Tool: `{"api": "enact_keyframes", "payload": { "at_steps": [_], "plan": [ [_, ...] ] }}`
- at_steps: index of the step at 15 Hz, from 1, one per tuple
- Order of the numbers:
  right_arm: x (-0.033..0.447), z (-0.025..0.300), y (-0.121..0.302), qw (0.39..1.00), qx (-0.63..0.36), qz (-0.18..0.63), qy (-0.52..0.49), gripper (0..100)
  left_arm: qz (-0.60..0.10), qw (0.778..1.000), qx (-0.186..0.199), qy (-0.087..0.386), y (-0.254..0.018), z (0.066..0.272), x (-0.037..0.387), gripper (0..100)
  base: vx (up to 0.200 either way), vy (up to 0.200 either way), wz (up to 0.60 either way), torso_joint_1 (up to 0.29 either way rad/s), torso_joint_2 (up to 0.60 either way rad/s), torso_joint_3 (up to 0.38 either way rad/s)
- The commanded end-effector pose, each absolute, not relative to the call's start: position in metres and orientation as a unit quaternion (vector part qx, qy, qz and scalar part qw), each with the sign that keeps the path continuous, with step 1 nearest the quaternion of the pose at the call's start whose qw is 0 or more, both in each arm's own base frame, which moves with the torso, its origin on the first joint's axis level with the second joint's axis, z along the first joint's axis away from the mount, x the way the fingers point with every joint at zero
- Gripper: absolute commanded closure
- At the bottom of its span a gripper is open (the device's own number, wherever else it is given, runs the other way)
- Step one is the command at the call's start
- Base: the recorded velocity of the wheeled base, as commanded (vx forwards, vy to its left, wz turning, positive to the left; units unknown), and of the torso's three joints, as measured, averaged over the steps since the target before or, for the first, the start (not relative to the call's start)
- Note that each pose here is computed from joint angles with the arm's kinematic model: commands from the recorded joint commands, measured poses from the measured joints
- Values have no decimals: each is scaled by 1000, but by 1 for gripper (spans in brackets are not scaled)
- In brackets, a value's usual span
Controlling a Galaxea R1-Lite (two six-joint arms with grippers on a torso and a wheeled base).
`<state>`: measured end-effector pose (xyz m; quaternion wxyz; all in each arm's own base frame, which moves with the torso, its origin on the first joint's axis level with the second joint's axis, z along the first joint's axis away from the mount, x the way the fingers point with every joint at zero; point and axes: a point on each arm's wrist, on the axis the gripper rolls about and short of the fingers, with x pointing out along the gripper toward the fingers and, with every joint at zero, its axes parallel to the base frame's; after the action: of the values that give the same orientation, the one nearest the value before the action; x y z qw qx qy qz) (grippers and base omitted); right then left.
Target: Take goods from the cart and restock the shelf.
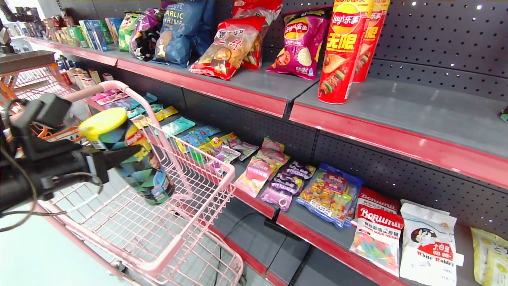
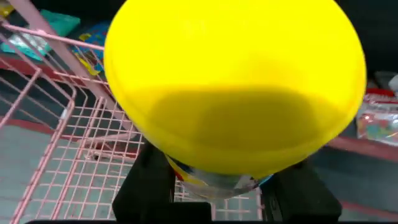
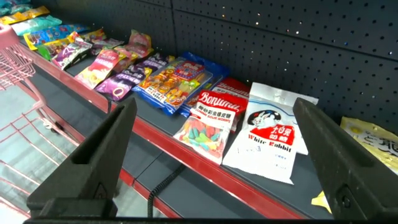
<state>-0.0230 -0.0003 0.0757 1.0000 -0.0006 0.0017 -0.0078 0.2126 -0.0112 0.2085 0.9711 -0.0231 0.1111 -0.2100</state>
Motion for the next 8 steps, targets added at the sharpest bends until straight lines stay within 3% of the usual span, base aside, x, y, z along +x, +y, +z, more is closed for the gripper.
{"api": "enact_keyframes", "payload": {
  "at_steps": [1, 4, 8],
  "plan": [
    [-23, 76, 0, 1000, -1, -8, 2, 0, -157, 987, -32, -1, -3, 265, 89, 100, 0, 0, 0, 0, 0, 0],
    [-23, 76, 0, 1000, 1, -8, 2, 0, -81, 996, -28, -34, -1, 264, 66, 100, 0, 0, 0, 4, -19, -12],
    [-23, 76, 0, 1000, -2, -8, 2, 0, -46, 998, -31, -9, 0, 251, 55, 100, 0, 0, 0, 116, -382, -260]
  ]
}}
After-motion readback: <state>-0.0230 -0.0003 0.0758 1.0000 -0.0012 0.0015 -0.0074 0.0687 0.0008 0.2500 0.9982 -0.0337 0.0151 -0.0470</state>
